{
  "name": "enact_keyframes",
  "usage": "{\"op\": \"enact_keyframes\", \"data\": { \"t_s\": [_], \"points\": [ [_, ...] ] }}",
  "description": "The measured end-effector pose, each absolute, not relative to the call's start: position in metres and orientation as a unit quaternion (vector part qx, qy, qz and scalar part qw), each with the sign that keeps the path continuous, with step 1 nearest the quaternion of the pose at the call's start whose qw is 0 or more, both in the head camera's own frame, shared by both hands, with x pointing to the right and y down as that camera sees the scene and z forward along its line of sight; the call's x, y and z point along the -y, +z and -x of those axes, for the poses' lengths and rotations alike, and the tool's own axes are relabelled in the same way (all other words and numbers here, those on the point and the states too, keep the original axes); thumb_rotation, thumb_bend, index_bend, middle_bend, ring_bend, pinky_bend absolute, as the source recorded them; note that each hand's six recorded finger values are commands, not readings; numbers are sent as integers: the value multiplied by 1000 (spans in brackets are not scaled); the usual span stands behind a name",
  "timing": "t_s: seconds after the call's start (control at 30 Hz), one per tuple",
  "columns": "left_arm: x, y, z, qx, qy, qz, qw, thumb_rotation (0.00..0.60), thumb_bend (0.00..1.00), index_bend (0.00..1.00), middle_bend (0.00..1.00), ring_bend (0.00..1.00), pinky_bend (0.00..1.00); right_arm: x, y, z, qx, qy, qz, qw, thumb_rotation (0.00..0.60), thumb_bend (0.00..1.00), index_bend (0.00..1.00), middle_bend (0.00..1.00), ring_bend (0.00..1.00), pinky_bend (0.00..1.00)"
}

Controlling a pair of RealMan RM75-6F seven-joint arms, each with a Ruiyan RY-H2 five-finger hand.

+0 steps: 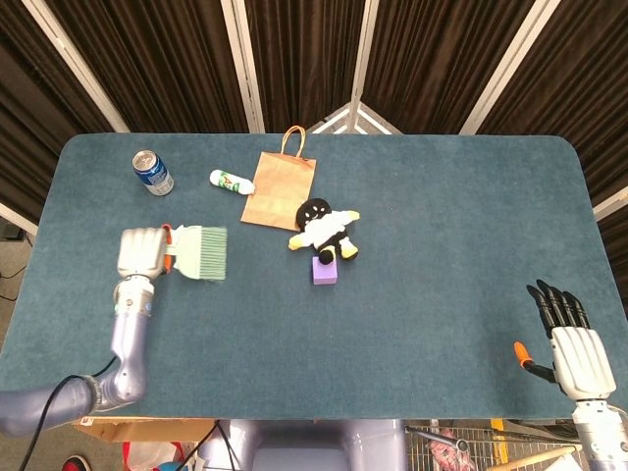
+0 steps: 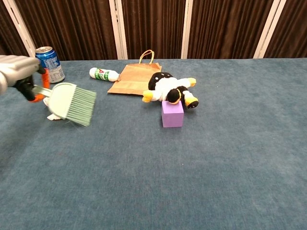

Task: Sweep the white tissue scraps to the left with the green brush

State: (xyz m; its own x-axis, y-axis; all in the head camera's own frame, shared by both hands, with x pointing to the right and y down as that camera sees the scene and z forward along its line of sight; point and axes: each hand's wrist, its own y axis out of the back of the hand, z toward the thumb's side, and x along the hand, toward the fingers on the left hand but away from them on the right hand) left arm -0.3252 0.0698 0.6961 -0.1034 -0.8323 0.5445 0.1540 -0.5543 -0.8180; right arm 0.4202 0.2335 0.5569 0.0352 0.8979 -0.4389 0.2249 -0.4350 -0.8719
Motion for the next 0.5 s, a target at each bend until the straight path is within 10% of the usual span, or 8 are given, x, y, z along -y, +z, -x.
{"op": "enact_keyframes", "data": {
  "t_s": [0.5],
  "points": [
    [-52, 644, 471, -374, -728, 462, 342, 600, 834, 806, 1000, 1000, 1000, -236, 556, -417, 427, 546, 649, 314, 600, 361, 0, 0, 0, 39]
  ]
}}
